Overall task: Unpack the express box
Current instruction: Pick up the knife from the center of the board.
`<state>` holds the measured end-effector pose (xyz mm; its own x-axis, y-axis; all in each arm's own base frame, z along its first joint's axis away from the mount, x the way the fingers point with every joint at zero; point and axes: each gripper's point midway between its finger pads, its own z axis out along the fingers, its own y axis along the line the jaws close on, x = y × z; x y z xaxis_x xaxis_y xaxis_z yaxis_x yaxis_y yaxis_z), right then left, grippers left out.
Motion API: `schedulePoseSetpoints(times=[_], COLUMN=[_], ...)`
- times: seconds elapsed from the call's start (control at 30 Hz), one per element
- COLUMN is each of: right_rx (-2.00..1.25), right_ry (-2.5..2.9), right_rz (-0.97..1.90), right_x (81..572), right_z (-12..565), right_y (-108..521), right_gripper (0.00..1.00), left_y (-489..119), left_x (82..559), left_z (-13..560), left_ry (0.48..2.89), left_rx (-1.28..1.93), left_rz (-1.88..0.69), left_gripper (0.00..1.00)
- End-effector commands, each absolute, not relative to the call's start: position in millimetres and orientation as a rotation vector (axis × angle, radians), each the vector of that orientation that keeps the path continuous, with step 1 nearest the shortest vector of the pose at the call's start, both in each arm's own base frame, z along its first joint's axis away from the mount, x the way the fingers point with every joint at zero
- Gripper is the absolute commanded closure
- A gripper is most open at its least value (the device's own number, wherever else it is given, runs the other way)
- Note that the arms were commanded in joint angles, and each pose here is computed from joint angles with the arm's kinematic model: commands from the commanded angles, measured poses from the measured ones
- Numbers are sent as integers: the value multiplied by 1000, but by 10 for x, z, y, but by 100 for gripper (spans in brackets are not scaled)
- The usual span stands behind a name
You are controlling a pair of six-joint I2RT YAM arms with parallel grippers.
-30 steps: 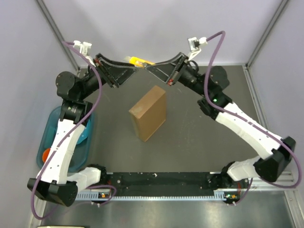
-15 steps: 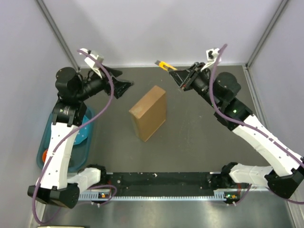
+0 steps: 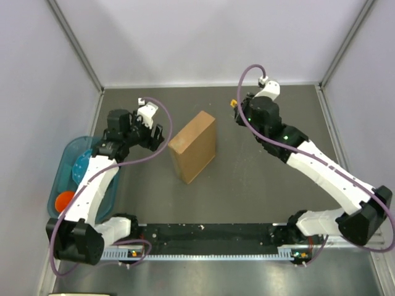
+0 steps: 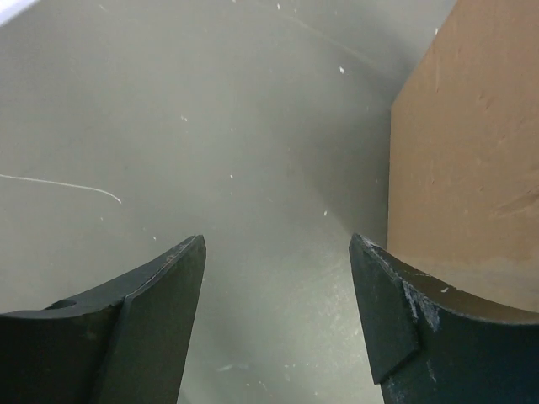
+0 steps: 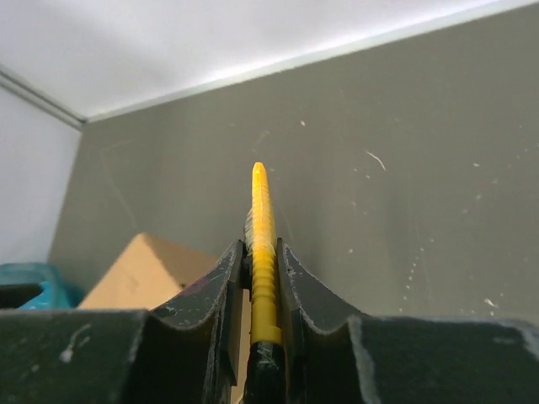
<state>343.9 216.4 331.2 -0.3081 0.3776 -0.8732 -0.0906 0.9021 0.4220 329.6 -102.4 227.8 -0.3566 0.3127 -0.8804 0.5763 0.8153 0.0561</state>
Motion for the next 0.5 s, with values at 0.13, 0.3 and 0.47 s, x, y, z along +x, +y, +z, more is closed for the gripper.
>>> schedulePoseSetpoints(times=[0.13, 0.3, 0.47], right_rx=[281, 235, 248], right_ry=[2016, 2086, 2126], right_rz=[366, 346, 367], right_x=[3530, 3492, 3494], right_z=[2457, 2139, 1986], right_y=[2268, 2572, 2720], right_gripper=[100, 100, 100], left_y=[-1086, -1286, -1449], left_x=[3209, 3014, 2879], left_z=[1834, 1786, 1814], left_ry=[1985, 1962, 1927], left_rx=[755, 805, 841], left_rz=[-355, -463, -569], left_gripper=[27, 27, 27])
